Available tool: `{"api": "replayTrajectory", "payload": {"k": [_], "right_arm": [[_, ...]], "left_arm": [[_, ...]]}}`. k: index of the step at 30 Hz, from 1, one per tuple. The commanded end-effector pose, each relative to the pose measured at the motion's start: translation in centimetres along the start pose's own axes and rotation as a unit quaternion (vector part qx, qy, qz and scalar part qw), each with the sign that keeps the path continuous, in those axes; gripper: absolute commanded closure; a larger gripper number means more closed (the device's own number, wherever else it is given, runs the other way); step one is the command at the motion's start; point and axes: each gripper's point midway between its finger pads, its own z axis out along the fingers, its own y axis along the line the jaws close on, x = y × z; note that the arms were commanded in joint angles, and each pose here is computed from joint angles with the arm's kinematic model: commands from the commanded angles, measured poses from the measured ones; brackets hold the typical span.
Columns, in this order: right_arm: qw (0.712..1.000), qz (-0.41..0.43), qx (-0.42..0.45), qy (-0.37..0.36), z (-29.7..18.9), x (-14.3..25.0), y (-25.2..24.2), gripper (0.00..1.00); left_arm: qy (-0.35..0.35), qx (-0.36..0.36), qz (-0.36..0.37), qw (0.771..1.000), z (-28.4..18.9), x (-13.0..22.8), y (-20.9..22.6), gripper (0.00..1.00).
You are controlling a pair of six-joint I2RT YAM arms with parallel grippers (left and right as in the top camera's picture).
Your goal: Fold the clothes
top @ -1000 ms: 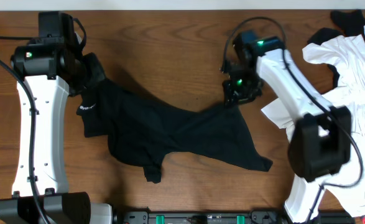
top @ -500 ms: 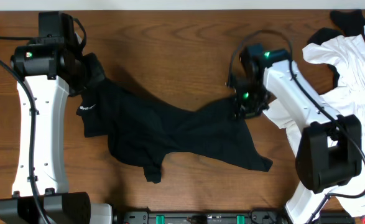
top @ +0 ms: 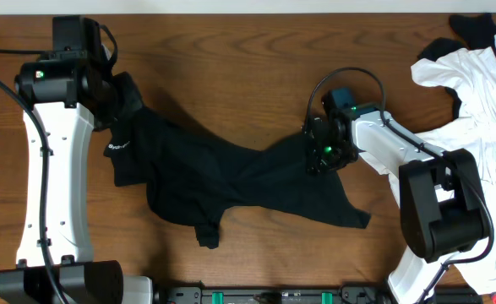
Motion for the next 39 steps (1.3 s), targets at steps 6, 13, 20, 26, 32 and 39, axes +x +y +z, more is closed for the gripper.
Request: {"api": "replayTrajectory", "payload": {"k": [6, 13, 20, 26, 32, 39], "right_arm": [[1.000, -0.003, 0.017, -0.012, 0.4, -0.6, -0.1, 0.69], [1.000, -0.004, 0.017, -0.017, 0.0, -1.1, 0.0, 0.68], [0.999, -0.010, 0.018, -0.037, -0.5, -2.3, 0.0, 0.63], [0.998, -0.010, 0.017, -0.054, -0.5, -3.2, 0.1, 0.62], [0.998, -0.013, 0.008, -0.060, -0.6, -3.5, 0.5, 0.99], [0.998, -0.001, 0.006, -0.057, -1.1, -3.2, 0.7, 0.99]], "left_arm": [[0.002, -0.007, 0.007, 1.000, 0.2, 0.1, 0.2, 0.94], [0.002, -0.007, 0.007, 1.000, 0.2, 0.1, 0.2, 0.94], [0.002, -0.007, 0.007, 1.000, 0.2, 0.1, 0.2, 0.94], [0.002, -0.007, 0.007, 1.000, 0.2, 0.1, 0.2, 0.94], [0.002, -0.007, 0.007, 1.000, 0.2, 0.1, 0.2, 0.94], [0.002, -0.007, 0.007, 1.000, 0.2, 0.1, 0.2, 0.94]]}}
